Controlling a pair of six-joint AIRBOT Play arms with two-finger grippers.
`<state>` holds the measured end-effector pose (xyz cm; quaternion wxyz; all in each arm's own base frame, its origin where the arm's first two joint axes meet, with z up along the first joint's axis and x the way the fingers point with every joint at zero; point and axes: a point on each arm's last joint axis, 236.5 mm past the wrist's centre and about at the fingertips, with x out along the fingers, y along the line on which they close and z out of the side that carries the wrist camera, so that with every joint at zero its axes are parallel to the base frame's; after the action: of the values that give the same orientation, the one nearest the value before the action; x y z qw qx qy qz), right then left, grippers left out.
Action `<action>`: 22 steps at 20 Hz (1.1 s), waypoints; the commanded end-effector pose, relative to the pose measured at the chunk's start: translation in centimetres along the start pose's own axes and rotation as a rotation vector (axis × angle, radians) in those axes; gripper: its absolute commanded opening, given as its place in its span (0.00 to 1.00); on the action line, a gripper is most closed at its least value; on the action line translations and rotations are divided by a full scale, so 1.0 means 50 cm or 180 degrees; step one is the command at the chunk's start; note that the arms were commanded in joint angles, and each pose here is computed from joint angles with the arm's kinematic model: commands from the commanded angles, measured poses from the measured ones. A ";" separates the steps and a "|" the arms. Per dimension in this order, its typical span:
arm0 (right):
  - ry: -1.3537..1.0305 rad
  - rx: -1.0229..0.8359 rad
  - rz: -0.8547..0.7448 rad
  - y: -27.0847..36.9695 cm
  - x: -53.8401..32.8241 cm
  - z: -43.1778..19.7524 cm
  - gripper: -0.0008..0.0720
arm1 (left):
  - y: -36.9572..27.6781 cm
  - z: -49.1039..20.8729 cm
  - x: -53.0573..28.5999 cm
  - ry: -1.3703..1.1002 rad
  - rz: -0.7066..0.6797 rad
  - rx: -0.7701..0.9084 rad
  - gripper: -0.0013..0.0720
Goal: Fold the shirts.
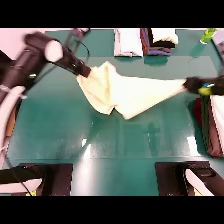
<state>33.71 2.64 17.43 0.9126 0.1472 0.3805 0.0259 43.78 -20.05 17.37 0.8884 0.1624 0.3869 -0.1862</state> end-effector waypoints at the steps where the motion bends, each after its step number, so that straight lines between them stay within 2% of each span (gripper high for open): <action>1: -0.0840 -0.0164 -0.0125 0.007 -0.207 0.121 0.05 | 0.042 0.109 -0.211 -0.1021 0.0156 -0.0062 0.05; 5: -0.1638 -0.0311 -0.0178 0.039 -0.399 0.194 0.05 | 0.077 0.154 -0.500 -0.2123 0.0274 -0.0134 0.05; 9: -0.2234 -0.0360 -0.0379 0.049 -0.550 0.238 0.05 | 0.103 0.138 -0.818 -0.3399 0.0430 -0.0154 0.05; 13: -0.2172 -0.0440 -0.0700 0.032 -0.602 0.262 0.05 | 0.112 0.093 -0.956 -0.3908 0.0495 -0.0190 0.05; 15: -0.1961 -0.0446 -0.0774 0.022 -0.594 0.272 0.05 | 0.121 0.091 -0.934 -0.3742 0.0568 -0.0176 0.05; 17: -0.1777 -0.0448 -0.0753 0.015 -0.569 0.288 0.05 | 0.139 0.089 -0.837 -0.3207 0.0712 -0.0140 0.05; 20: -0.1386 -0.0500 -0.0514 0.021 -0.466 0.306 0.05 | 0.159 0.051 -0.589 -0.1845 0.0818 -0.0164 0.05; 22: -0.0795 -0.0530 -0.0289 0.028 -0.316 0.281 0.05 | 0.141 -0.007 -0.403 -0.0786 0.0731 -0.0129 0.05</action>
<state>28.40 -3.91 43.34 0.9809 0.0512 0.1808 -0.0496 30.54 -9.56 43.79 0.9834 0.1168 0.0616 -0.1245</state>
